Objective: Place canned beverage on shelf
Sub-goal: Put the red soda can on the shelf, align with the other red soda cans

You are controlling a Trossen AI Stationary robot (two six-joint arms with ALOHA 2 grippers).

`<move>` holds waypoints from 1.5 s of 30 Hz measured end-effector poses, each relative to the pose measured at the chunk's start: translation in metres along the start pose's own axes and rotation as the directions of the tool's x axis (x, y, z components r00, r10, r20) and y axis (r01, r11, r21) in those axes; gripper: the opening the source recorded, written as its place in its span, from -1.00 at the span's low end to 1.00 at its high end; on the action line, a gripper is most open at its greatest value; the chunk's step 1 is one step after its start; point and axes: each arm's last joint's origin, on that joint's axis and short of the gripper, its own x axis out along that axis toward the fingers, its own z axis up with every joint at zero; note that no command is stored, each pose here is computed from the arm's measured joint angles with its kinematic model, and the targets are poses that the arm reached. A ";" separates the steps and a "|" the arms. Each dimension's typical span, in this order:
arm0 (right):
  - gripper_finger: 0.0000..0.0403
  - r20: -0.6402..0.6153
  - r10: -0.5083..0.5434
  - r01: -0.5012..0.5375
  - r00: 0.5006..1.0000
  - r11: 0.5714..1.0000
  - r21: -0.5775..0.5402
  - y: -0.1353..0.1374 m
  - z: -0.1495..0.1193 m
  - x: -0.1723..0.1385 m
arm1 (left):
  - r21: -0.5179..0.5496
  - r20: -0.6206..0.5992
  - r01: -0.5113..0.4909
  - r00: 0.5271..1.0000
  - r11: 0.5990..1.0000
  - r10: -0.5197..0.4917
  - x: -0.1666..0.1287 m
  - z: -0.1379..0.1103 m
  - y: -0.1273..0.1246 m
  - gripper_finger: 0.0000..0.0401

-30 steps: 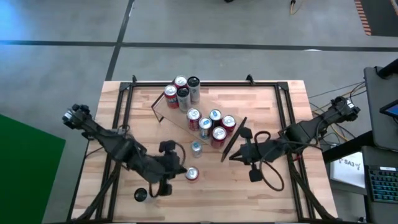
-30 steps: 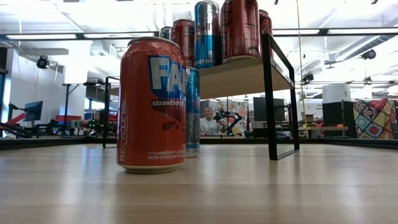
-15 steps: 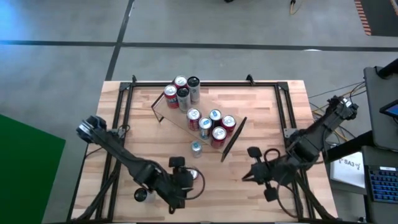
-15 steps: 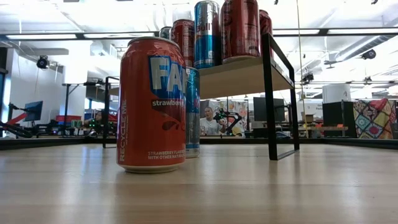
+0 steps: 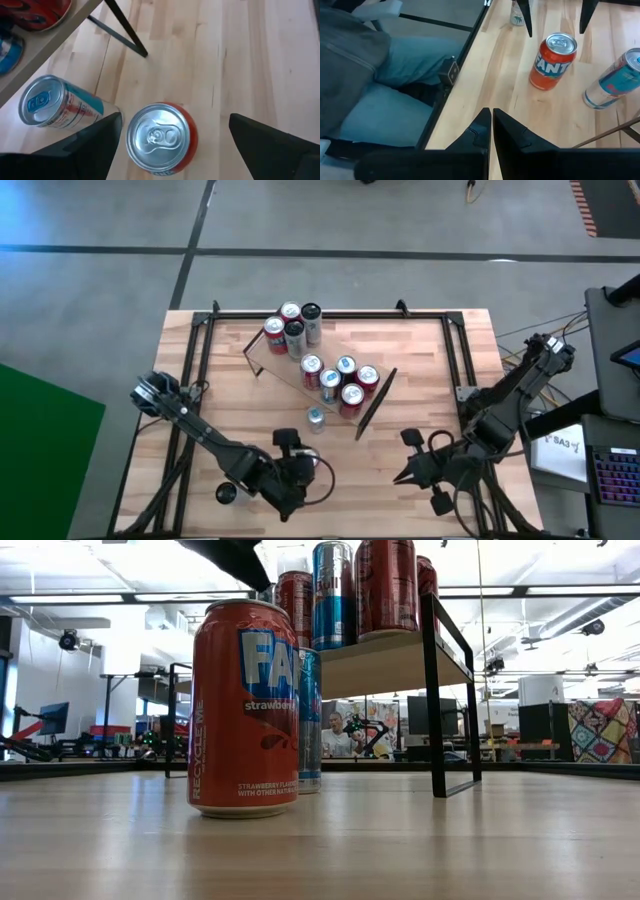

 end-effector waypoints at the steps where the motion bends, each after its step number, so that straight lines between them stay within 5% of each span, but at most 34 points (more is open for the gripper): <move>1: -0.96 -0.003 -0.001 0.001 1.000 1.000 -0.001 0.000 -0.001 0.001 | 0.001 -0.002 -0.004 1.000 1.000 0.004 0.001 -0.001 0.001 0.76; 20: -0.96 0.003 -0.021 0.021 1.000 1.000 0.023 -0.001 -0.002 0.002 | -0.031 -0.025 -0.039 0.999 0.999 0.038 0.043 -0.028 0.014 0.76; 30: -0.96 0.024 -0.019 0.018 1.000 0.999 0.028 -0.001 -0.003 0.004 | -0.049 -0.039 -0.053 0.998 0.997 0.051 0.047 -0.038 0.016 0.45; 37: -0.96 0.029 -0.017 0.017 0.999 1.000 0.015 -0.001 -0.003 0.005 | 0.081 -0.079 -0.005 0.997 0.997 0.011 0.014 -0.026 0.019 0.45; 45: -0.96 0.042 -0.047 0.048 0.998 0.999 -0.021 -0.002 -0.002 0.005 | 0.176 -0.136 -0.023 0.990 0.984 0.048 -0.052 -0.011 0.062 0.45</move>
